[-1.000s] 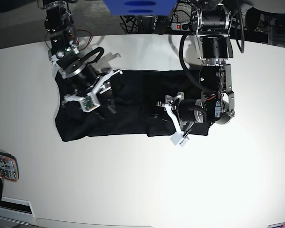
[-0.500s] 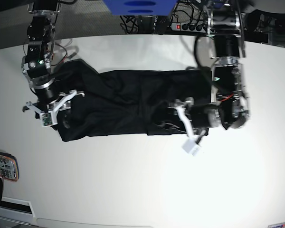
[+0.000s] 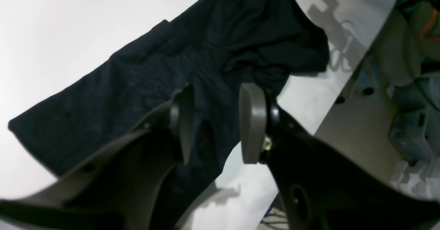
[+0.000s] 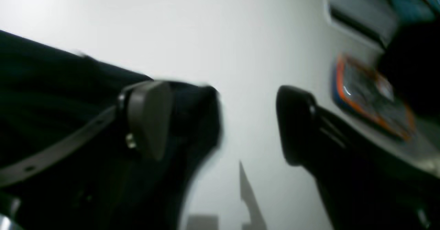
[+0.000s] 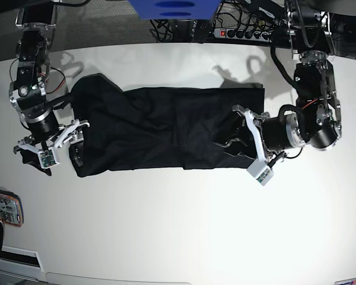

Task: Fold the T-shirt properly
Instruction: 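Release the folded end and move both grippers apart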

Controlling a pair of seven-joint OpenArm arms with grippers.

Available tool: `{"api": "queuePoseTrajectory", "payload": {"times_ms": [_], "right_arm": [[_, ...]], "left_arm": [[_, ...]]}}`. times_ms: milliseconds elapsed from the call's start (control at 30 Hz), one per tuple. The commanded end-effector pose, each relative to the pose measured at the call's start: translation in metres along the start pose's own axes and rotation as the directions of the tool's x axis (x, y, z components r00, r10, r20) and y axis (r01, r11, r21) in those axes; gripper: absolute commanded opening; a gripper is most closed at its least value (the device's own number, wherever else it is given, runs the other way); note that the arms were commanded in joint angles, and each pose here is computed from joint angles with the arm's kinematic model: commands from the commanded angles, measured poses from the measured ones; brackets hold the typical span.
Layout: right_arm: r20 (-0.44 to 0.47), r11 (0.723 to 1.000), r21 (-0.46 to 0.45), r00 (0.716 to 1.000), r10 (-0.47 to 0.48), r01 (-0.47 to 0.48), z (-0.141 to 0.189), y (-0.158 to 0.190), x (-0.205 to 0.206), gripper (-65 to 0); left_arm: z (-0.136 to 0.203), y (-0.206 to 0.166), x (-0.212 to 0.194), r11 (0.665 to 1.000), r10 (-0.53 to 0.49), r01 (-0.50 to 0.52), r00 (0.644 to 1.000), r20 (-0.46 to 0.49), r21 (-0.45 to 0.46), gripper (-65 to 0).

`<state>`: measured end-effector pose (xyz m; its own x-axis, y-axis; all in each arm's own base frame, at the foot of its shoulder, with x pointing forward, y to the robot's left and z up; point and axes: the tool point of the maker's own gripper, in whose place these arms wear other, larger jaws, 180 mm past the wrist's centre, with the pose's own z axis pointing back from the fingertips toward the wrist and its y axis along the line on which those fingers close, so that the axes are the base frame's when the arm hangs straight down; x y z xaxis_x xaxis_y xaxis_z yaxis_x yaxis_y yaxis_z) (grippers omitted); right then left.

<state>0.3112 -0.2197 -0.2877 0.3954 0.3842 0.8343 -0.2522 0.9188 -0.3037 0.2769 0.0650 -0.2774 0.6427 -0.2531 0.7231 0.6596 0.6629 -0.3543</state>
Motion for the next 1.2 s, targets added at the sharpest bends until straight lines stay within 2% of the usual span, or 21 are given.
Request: {"api": "queuePoseTrajectory", "payload": {"times_ms": [0,133,233,400,500,633,700,867,1000,1167], "right_arm": [[0.026,0.999,-0.033,1.000,0.016,-0.016,0.001,-0.011,0.010,-18.3],[0.019,0.999,-0.037,1.000,0.010,-0.009,0.001,-0.014,0.008,-18.4],[-0.052,0.997,-0.071,0.999,-0.015,0.011,0.004,-0.024,-0.005,-18.4],[-0.057,0.972,-0.122,0.976,-0.208,0.200,0.003,-0.050,0.007,-18.4],[-0.054,0.946,-0.053,0.945,-0.322,0.320,0.005,-0.048,0.014,-18.4],[-0.060,0.890,0.067,0.892,-0.447,0.451,0.011,-0.040,0.026,-18.4],[-0.065,0.878,0.088,0.883,-0.466,0.470,0.013,-0.040,0.029,-18.4],[-0.107,0.880,0.069,0.881,-0.462,0.470,0.008,-0.040,0.017,-18.4],[-0.227,0.859,0.063,0.845,-0.484,0.509,0.001,-0.030,-0.014,-18.5],[-0.276,0.834,0.054,0.811,-0.516,0.549,-0.005,-0.027,-0.034,-18.5]], "left_arm": [[0.007,-0.001,0.015,1.000,-0.023,0.023,0.998,0.054,0.001,-43.1],[0.024,0.023,0.020,0.996,0.003,-0.011,0.996,0.095,0.091,-43.1],[0.041,0.045,0.021,0.982,0.022,-0.044,0.992,0.121,0.183,-43.1],[0.064,0.067,0.012,0.951,0.037,-0.076,0.990,0.134,0.299,-43.1],[0.072,0.065,0.006,0.939,0.025,-0.066,0.992,0.123,0.337,-43.1],[0.081,0.071,0.004,0.918,0.011,-0.056,0.993,0.114,0.393,-43.1],[0.087,0.076,0.003,0.905,0.014,-0.063,0.993,0.119,0.421,-43.1],[0.099,0.083,-0.002,0.886,0.032,-0.091,0.990,0.135,0.455,-43.3],[0.099,0.081,-0.013,0.886,0.053,-0.101,0.992,0.118,0.453,-43.4],[0.098,0.081,-0.014,0.886,0.055,-0.102,0.992,0.116,0.453,-43.5]]}}
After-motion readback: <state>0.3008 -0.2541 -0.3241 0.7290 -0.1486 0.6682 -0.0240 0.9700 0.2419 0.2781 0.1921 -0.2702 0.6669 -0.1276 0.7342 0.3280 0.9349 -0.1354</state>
